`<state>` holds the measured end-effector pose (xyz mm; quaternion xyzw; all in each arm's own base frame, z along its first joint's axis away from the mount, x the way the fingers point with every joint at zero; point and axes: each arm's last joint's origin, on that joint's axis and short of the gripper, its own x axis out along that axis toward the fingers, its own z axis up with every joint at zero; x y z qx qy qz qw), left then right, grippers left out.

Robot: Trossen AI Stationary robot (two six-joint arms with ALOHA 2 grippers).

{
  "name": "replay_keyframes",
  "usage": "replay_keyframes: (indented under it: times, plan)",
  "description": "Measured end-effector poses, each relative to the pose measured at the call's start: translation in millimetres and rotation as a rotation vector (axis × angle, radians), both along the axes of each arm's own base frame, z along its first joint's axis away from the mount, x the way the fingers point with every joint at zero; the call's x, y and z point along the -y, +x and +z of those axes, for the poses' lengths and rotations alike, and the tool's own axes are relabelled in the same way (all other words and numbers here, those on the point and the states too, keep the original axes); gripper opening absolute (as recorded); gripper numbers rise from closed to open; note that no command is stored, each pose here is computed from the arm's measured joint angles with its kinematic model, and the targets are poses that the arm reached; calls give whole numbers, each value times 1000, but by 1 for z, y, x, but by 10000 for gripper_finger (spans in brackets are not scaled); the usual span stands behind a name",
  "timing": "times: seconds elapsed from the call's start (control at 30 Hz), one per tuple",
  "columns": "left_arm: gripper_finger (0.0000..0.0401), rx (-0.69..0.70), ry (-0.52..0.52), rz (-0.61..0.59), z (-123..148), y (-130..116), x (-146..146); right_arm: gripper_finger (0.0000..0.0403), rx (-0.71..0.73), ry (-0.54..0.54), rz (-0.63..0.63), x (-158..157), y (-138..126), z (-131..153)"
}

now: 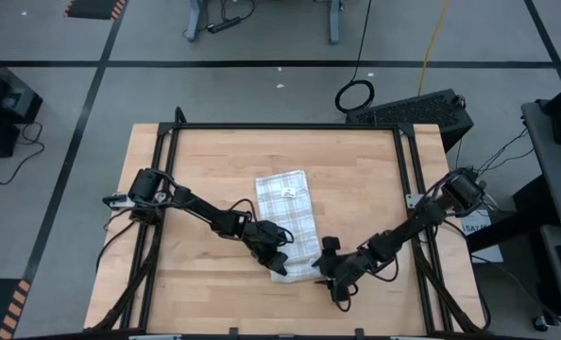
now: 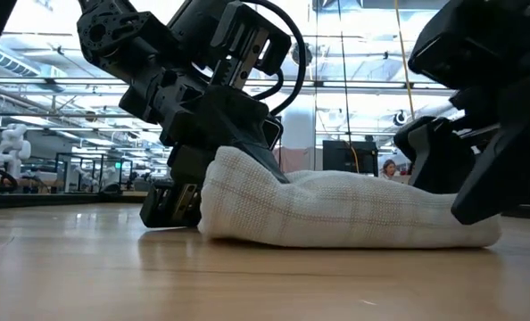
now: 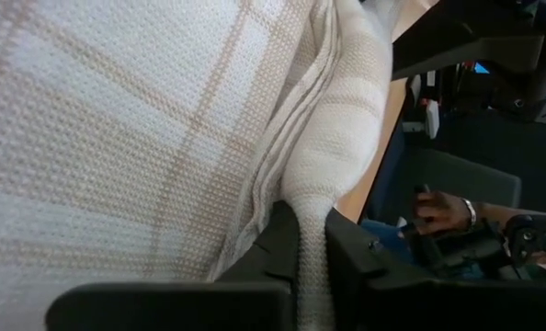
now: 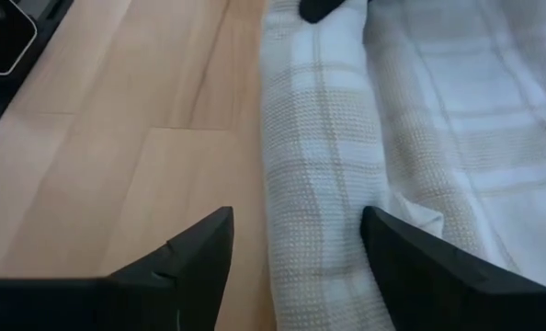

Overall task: Roll towel
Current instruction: Roll the towel

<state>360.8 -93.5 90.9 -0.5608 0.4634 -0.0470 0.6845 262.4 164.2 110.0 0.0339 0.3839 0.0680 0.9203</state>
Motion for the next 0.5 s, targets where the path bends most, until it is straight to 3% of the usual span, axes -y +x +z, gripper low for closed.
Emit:
replay_keyframes:
  times: [0.13, 0.5]
  plan:
    - [60, 12, 1, 6, 1, 1, 0, 212, -22, 9, -5, 5, 2, -1]
    - [185, 56, -4, 21, 19, 1, -6, 80, -42, -11, 33, 9, 3, -3]
